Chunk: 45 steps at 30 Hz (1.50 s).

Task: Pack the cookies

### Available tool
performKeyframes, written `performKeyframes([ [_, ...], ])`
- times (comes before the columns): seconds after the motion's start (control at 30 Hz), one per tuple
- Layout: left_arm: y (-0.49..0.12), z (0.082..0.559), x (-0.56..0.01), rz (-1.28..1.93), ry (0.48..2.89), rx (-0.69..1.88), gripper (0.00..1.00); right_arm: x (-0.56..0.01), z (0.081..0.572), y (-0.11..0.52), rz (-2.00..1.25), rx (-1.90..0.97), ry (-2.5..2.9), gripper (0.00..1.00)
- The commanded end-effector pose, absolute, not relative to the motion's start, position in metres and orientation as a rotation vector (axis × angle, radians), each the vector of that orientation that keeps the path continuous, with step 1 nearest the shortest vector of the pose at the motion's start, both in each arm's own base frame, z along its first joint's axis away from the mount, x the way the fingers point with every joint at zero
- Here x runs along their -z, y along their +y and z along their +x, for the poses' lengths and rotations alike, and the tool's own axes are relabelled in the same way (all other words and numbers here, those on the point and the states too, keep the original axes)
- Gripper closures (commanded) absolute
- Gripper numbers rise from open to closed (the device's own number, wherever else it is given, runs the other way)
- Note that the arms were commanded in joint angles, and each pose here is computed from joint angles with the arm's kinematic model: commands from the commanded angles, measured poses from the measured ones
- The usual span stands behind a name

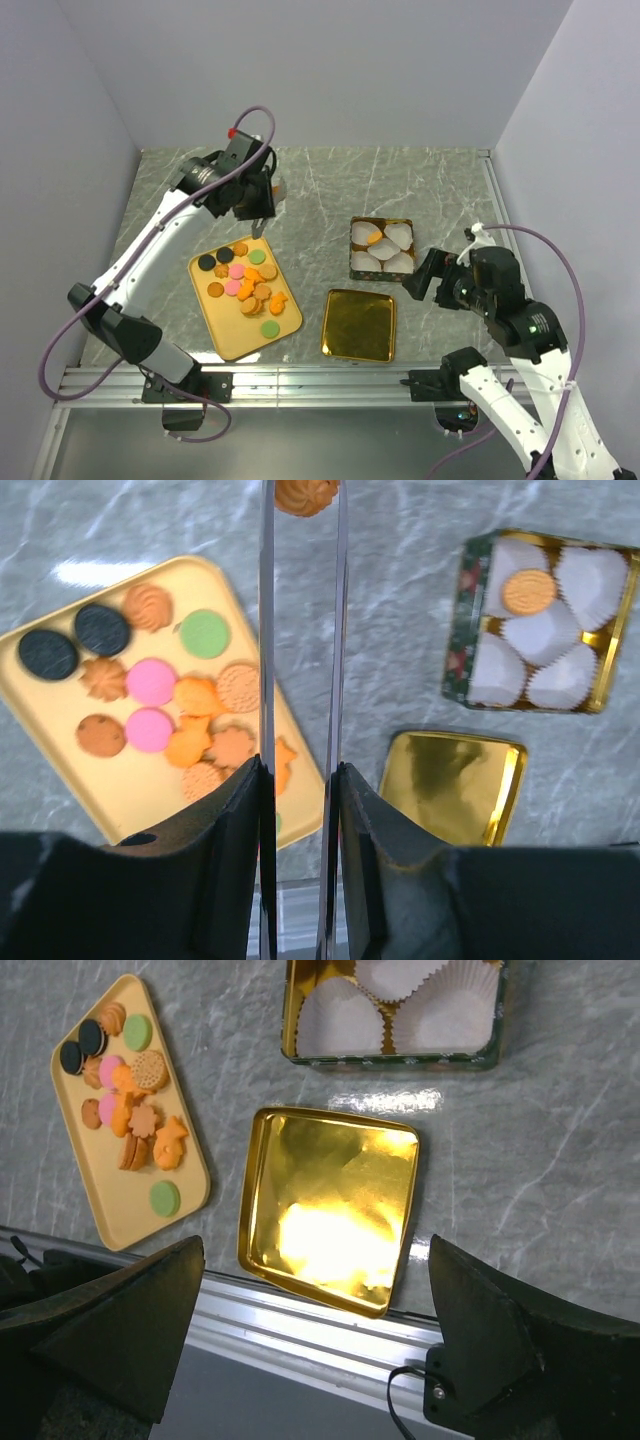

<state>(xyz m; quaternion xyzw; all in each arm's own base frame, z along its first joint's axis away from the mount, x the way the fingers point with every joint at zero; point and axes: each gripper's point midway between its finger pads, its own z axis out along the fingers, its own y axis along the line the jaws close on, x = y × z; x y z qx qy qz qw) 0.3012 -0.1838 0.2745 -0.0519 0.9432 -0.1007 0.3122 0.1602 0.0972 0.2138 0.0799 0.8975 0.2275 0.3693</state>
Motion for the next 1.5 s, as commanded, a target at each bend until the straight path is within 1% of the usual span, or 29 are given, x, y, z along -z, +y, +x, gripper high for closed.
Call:
performKeyframes([
  [0.0,-0.217,0.311,-0.307,-0.028,2.391,0.389,0.75,-0.233,0.154,0.085,0.238,-0.544,2.234,0.0],
  [0.17,-0.25,0.321,-0.307,0.04,2.384,0.442,0.76,-0.238,0.146,0.073,0.261,-0.513,2.175,0.0],
  [0.3,-0.277,0.33,-0.315,0.09,2.351,0.521,0.75,-0.262,0.138,0.057,0.371,-0.522,2.022,0.0],
  [0.4,-0.297,0.332,-0.309,0.14,2.359,0.576,0.76,-0.275,0.132,0.047,0.447,-0.53,1.943,0.0],
  [0.73,-0.355,0.344,-0.297,0.248,2.356,0.693,0.76,-0.296,0.113,0.046,0.486,-0.634,1.844,0.0],
  [0.87,-0.374,0.343,-0.283,0.293,2.373,0.738,0.76,-0.298,0.103,0.043,0.499,-0.668,1.798,0.0],
  [1.0,-0.397,0.343,-0.265,0.343,2.39,0.762,0.76,-0.302,0.094,0.028,0.481,-0.599,1.752,0.0],
  [1.2,-0.42,0.341,-0.249,0.376,2.408,0.797,0.76,-0.297,0.091,0.021,0.482,-0.556,1.749,0.0],
  [1.47,-0.436,0.334,-0.222,0.402,2.458,0.775,0.78,-0.29,0.092,0.011,0.488,-0.483,1.766,0.0],
])
